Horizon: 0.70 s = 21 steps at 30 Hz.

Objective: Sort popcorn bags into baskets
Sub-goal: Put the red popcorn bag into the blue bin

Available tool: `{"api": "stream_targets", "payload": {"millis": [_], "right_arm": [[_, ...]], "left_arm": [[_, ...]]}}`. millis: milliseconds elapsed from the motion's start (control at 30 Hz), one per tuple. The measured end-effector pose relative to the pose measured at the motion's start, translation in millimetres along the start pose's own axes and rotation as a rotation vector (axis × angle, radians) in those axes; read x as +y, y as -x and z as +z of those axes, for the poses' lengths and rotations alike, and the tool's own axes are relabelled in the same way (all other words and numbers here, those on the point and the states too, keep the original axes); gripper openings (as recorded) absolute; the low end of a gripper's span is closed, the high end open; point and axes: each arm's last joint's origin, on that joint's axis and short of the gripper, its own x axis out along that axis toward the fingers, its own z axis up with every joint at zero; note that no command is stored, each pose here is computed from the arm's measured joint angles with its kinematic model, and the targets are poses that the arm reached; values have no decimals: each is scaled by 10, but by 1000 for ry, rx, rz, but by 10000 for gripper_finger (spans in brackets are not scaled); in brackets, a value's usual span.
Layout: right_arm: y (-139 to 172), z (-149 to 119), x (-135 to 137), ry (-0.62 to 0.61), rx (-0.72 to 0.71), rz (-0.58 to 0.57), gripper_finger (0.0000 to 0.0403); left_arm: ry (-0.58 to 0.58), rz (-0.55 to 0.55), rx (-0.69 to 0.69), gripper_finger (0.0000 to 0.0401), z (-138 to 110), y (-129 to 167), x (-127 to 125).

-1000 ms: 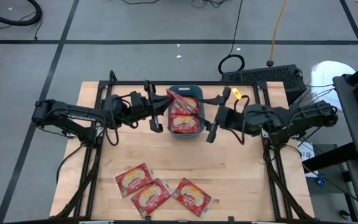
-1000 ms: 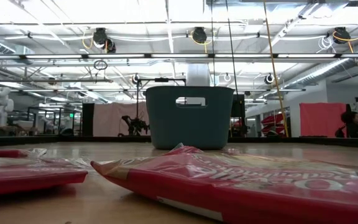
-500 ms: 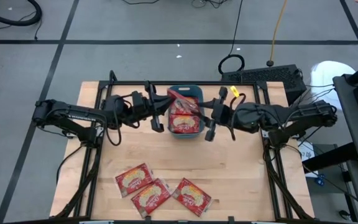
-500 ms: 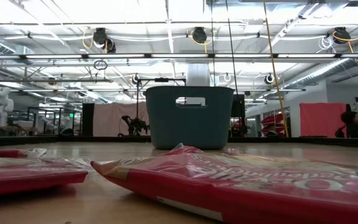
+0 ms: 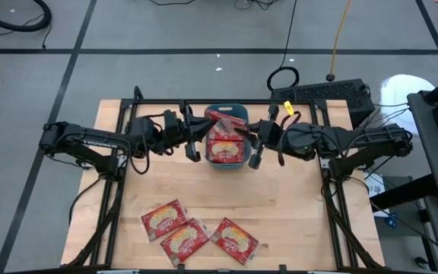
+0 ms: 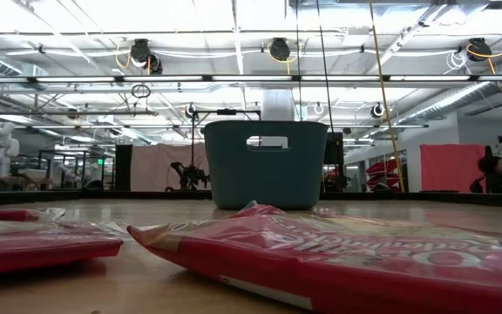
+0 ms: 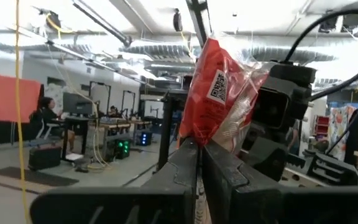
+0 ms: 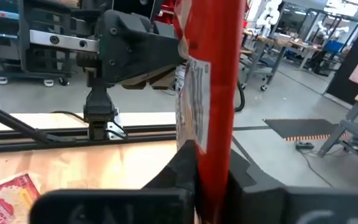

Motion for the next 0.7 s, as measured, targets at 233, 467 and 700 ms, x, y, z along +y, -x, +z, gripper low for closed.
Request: {"api": "stream_targets", "payload": {"millis": [233, 467, 700], "right_arm": [[-48, -3, -101, -75, 1, -54, 19], [-54, 75, -208, -147, -41, -90, 12], [-99, 281, -319, -98, -39, -132, 14]], "left_arm": [[68, 138, 62, 75, 171, 136, 63], [135, 249, 164, 172, 404, 395, 237], [321, 387, 428, 198, 422, 797, 411]]}}
